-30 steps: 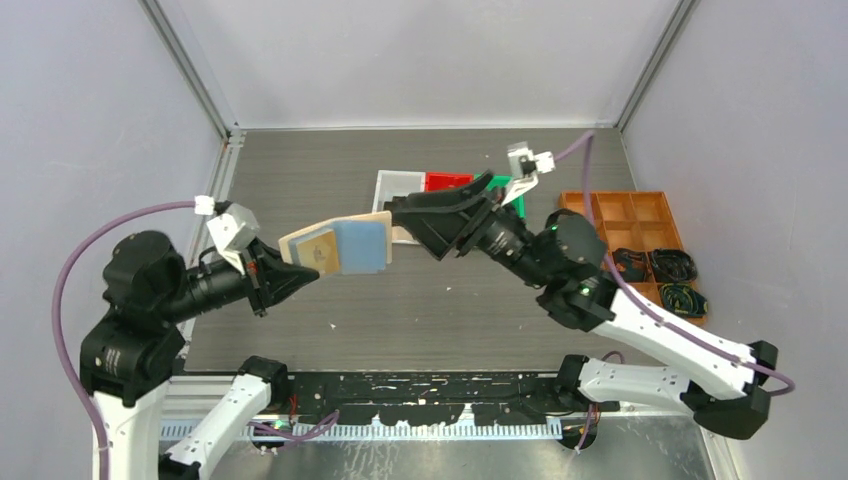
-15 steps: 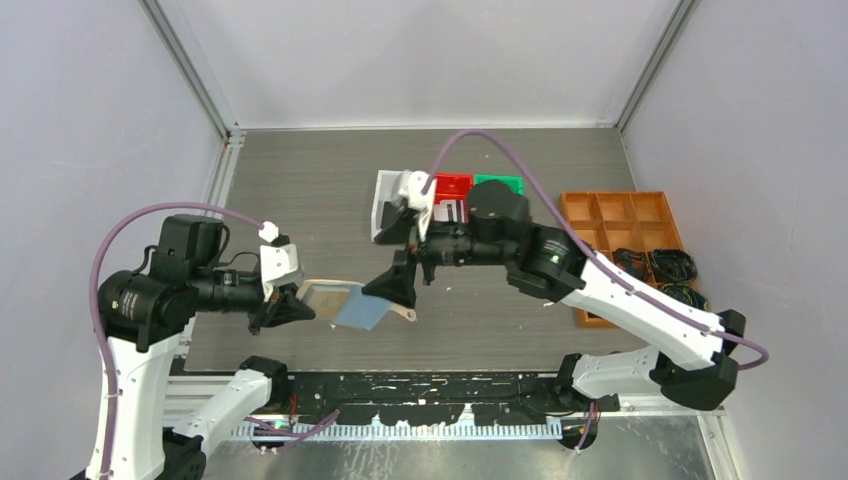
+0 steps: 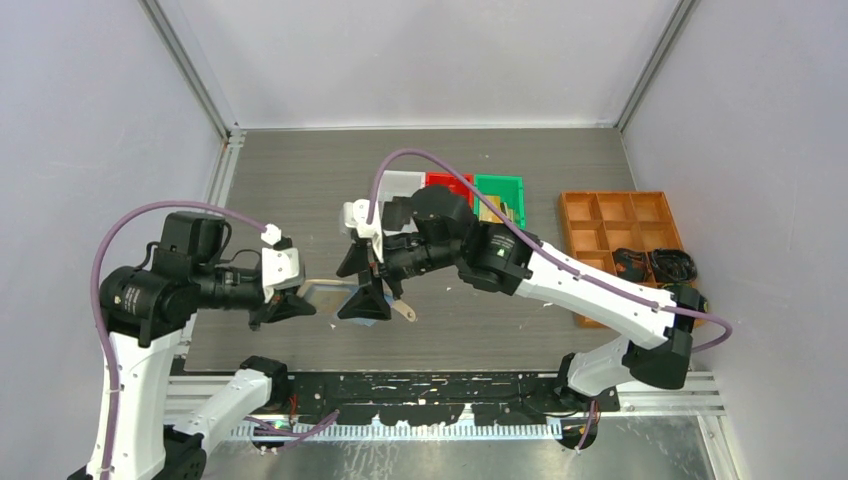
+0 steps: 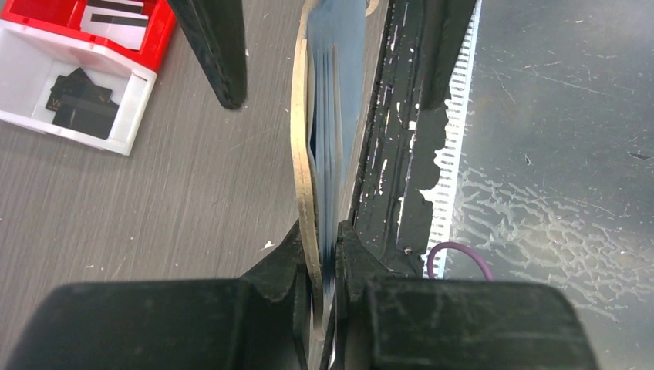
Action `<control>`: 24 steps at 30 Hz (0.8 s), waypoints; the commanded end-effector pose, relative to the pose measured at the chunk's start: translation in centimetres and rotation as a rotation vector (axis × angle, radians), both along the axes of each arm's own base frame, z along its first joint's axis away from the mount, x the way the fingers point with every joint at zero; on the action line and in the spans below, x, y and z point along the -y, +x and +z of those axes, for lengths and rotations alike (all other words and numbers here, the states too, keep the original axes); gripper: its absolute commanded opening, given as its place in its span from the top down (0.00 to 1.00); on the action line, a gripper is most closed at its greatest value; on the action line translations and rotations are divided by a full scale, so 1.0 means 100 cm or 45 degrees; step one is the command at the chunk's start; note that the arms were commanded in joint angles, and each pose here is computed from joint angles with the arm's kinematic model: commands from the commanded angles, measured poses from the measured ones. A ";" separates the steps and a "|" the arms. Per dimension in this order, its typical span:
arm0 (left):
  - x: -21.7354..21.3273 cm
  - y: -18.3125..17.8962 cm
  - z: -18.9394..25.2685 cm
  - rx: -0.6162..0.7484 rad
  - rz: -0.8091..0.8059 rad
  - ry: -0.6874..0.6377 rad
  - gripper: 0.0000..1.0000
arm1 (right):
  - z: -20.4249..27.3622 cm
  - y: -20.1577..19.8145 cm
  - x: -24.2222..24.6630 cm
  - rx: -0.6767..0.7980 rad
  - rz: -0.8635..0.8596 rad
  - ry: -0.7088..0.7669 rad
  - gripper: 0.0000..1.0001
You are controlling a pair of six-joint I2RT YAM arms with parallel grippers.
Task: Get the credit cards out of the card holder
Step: Remove the credit card from the card holder.
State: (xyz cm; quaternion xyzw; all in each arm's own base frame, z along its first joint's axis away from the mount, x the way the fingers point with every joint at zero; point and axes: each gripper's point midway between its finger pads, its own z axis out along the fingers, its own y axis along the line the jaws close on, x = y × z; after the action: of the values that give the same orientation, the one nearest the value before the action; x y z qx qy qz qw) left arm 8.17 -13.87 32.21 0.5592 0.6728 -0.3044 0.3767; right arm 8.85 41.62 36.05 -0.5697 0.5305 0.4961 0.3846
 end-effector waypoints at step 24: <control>0.052 -0.003 0.073 -0.482 0.112 -0.631 0.79 | 0.060 -0.027 0.013 -0.070 0.095 0.320 0.99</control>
State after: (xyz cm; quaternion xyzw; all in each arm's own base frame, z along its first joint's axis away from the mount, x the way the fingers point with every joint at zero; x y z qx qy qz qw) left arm 7.22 -18.08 36.87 0.3682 0.6858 -0.4990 0.3808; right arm 7.77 40.55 39.67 -0.5155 0.4965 0.5599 0.4174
